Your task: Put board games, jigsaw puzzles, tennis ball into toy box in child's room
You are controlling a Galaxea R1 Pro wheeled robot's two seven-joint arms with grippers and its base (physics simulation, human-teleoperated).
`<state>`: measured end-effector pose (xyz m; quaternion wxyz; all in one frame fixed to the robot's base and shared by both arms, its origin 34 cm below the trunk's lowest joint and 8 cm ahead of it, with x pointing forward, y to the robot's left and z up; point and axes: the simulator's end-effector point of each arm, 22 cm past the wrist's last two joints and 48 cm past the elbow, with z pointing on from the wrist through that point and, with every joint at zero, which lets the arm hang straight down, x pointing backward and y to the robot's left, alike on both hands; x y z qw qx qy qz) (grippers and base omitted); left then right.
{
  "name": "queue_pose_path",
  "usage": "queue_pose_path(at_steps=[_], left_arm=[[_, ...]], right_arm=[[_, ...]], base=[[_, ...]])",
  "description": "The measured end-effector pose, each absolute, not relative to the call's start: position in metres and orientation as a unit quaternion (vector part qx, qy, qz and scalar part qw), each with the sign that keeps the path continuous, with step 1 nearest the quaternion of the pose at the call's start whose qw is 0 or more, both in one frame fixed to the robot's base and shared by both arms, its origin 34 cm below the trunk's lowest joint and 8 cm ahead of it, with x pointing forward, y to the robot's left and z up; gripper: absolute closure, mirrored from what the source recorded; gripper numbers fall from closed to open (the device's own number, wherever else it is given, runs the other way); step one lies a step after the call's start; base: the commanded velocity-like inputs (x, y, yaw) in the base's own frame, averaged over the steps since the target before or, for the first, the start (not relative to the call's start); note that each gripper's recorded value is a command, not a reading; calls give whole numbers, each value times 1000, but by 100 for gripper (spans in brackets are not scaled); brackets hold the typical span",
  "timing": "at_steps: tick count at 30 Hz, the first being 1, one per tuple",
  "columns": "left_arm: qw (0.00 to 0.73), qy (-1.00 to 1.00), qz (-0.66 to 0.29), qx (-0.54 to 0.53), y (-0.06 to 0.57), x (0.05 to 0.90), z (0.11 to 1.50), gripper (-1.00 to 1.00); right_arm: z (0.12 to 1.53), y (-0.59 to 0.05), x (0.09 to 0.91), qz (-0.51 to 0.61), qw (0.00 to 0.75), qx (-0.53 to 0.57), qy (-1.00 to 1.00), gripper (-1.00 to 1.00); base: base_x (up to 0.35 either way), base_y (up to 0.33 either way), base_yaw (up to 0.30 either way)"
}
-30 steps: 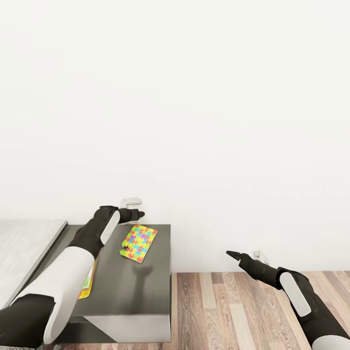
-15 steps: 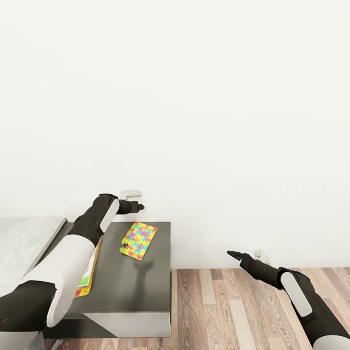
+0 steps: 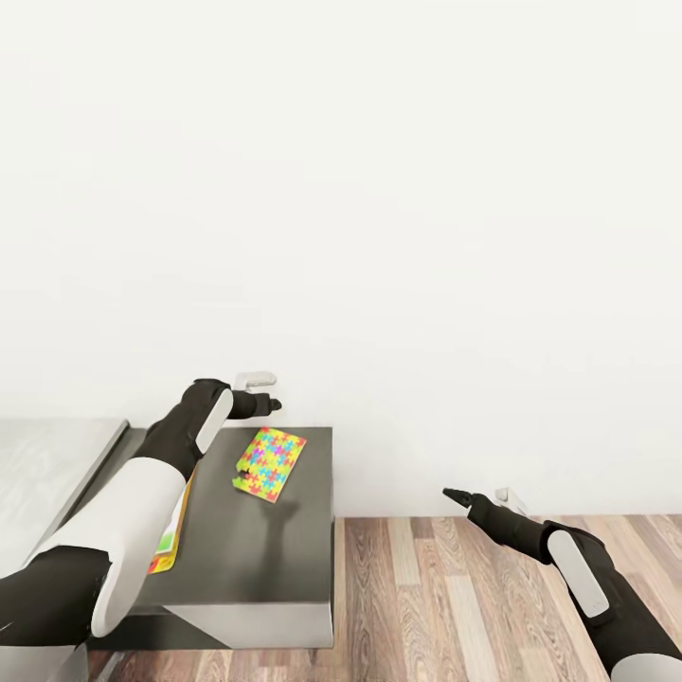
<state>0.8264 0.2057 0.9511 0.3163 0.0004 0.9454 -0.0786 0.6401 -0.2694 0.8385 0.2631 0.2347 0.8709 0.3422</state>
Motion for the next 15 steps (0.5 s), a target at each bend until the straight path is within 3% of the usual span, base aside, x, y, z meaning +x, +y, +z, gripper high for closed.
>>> queue_pose_path(at_steps=[15], left_arm=[[311, 947, -77, 0, 206, 827, 935, -100]], right_arm=[[826, -270, 636, 339, 253, 239, 874, -100]], base=[[0, 0, 0]])
